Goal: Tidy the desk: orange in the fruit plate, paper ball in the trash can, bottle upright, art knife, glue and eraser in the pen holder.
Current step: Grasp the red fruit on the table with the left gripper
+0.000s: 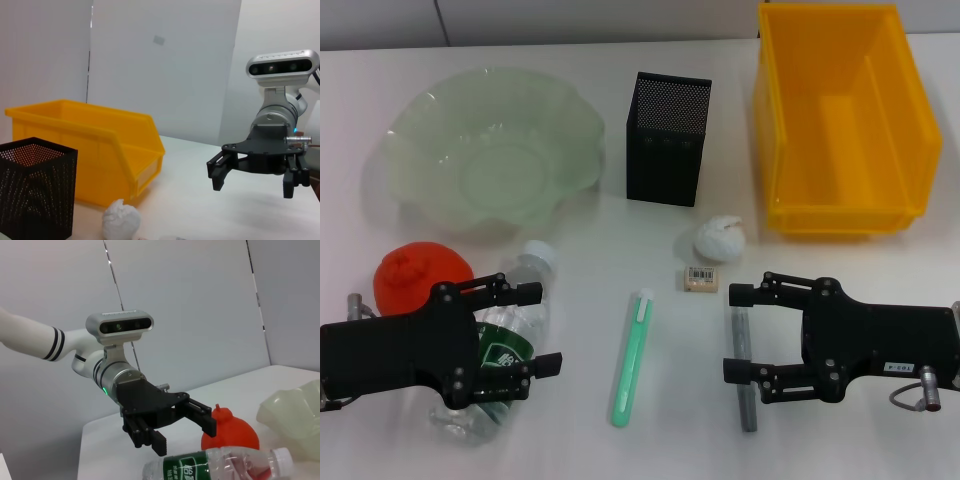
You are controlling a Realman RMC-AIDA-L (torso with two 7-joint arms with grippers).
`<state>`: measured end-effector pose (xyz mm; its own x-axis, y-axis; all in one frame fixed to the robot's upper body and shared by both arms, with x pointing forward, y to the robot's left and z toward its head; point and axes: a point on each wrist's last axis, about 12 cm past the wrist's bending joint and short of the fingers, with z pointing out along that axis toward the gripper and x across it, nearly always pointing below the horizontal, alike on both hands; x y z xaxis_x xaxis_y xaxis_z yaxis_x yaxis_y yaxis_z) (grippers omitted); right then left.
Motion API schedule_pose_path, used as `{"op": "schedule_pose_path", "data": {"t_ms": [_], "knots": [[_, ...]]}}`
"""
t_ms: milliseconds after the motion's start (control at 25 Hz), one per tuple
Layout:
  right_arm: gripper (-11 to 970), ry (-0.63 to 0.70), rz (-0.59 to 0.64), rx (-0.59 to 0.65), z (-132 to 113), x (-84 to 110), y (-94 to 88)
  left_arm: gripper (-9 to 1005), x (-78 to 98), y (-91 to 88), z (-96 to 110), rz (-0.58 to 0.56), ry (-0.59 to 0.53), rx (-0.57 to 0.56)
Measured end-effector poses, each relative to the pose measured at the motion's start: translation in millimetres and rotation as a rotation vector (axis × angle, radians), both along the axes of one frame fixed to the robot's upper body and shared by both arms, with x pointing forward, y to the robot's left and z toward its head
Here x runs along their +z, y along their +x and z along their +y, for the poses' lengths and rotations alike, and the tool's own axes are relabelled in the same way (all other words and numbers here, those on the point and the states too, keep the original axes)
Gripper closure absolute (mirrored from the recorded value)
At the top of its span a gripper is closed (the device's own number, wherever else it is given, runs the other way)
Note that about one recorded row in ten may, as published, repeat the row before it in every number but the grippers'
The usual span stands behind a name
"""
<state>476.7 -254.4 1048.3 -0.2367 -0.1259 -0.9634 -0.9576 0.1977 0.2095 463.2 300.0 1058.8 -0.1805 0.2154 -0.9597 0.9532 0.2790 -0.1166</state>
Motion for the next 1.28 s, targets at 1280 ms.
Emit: {"op": "schedule_pose_path", "data": {"t_ms": [1280], "knots": [[117,-0.002,0.003,-0.011,0.1,-2.8,-1.5,282,-27.0,-17.0,61.2,-0.022,0.032,0.522]]}}
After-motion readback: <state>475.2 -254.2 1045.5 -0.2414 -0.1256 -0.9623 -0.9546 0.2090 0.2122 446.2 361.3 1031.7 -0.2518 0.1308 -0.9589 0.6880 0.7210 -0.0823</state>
